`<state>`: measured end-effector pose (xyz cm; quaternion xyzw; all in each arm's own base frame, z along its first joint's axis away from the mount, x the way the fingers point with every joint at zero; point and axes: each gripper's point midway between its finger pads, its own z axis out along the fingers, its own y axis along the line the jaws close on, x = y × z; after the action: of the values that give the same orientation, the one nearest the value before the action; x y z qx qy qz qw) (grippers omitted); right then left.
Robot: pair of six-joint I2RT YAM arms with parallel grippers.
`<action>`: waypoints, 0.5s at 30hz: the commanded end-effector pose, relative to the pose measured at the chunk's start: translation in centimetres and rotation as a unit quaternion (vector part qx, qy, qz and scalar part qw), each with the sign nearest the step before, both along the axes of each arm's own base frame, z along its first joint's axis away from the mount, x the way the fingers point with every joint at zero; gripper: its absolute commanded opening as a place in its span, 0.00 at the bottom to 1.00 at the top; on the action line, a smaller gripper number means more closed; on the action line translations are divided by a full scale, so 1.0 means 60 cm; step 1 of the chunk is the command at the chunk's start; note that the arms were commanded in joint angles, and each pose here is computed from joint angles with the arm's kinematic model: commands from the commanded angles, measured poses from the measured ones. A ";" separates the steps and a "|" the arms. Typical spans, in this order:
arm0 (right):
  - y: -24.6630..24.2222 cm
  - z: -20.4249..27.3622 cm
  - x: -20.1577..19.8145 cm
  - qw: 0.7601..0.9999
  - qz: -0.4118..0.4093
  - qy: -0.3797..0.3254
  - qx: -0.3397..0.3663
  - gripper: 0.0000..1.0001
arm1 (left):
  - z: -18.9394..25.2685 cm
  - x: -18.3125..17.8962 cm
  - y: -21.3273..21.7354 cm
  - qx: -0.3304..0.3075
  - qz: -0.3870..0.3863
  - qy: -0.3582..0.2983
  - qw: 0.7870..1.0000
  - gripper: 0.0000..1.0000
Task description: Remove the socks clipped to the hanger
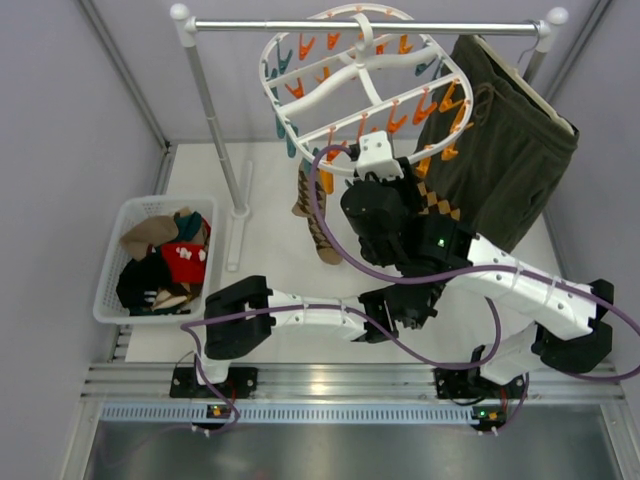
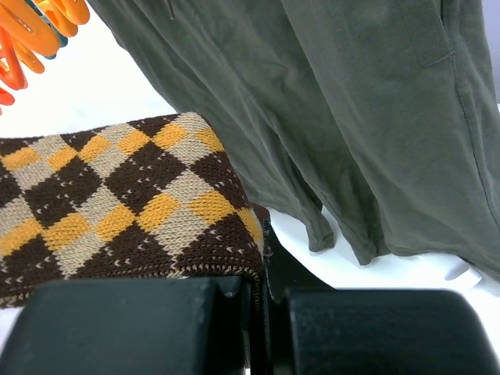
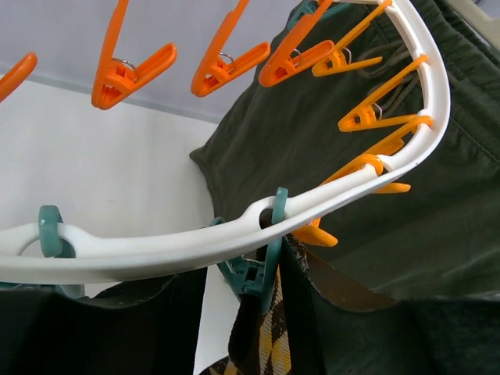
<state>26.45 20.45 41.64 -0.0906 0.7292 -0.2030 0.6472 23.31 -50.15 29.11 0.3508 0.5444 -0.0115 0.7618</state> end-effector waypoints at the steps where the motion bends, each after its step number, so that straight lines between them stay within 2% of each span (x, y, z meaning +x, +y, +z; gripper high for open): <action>1: -0.022 0.033 0.002 0.999 -0.020 -0.025 0.036 0.38 | 0.044 -0.006 -0.002 -0.052 -0.013 -0.002 0.999 0.00; 2: -0.022 0.033 0.002 0.999 -0.020 -0.025 0.036 0.32 | 0.041 -0.006 -0.003 -0.050 -0.013 -0.002 0.999 0.00; 4: -0.019 0.033 0.003 0.999 -0.020 -0.024 0.032 0.30 | 0.038 -0.006 -0.003 -0.052 -0.012 0.001 0.999 0.00; 5: -0.019 0.034 0.003 0.999 -0.020 -0.024 0.031 0.22 | 0.036 -0.005 -0.001 -0.052 -0.011 0.003 0.999 0.00; 8: -0.016 0.034 0.004 0.999 -0.020 -0.024 0.032 0.13 | 0.023 -0.006 -0.001 -0.051 -0.014 0.010 0.999 0.00; 13: -0.018 0.038 0.004 0.999 -0.016 -0.027 0.042 0.13 | -0.008 -0.008 0.018 -0.074 -0.024 0.046 0.996 0.00; 15: -0.022 0.039 0.004 0.998 -0.014 -0.028 0.049 0.13 | -0.045 -0.006 0.036 -0.081 -0.020 0.074 0.994 0.00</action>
<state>26.67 20.38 42.25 -0.0879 0.7250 -0.2064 0.6512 23.00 -49.60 25.50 0.3468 0.5706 -0.0434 0.7431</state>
